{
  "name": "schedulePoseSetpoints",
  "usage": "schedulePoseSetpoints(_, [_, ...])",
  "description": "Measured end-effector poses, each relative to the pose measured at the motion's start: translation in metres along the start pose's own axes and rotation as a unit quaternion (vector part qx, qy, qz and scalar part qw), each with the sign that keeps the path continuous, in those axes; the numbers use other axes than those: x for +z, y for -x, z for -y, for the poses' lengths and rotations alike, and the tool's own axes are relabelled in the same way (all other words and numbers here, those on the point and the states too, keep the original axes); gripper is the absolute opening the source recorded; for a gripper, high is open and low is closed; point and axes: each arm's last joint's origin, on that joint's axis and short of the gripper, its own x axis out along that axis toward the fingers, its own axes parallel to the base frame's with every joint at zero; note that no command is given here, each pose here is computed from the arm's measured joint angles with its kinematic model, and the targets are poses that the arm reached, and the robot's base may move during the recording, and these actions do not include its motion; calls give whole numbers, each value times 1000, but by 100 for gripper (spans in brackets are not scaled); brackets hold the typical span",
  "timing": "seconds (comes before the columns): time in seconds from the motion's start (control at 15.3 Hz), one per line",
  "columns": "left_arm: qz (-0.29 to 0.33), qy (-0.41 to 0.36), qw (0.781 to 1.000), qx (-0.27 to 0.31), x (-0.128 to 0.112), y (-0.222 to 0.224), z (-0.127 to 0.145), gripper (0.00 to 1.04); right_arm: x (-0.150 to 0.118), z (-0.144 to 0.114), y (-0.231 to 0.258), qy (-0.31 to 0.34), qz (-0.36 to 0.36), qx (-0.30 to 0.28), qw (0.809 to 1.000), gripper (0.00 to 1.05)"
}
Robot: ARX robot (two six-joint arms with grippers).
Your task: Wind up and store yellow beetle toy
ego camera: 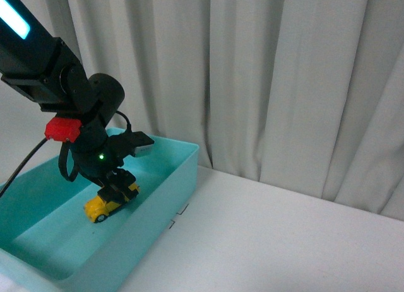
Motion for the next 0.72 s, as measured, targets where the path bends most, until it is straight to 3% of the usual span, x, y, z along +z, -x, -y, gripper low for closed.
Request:
schedulePoseSetpoints(0.2, [5,-6,1000,5,1,-2,3,40,0,0,0,0,0,0,1000,98])
schedulePoseSetpoints(0.52, [1,-11,1000,-19,0,-3,8,95,0,0,0,0,0,0,1000,98])
schedulePoseSetpoints(0.59, [5,-11,1000,-26,1,1,8,100,0,0,0,0,0,0,1000,98])
schedulePoseSetpoints(0.72, [58,-5,997,-48,7,24,4,98,0,0,0,0,0,0,1000,98])
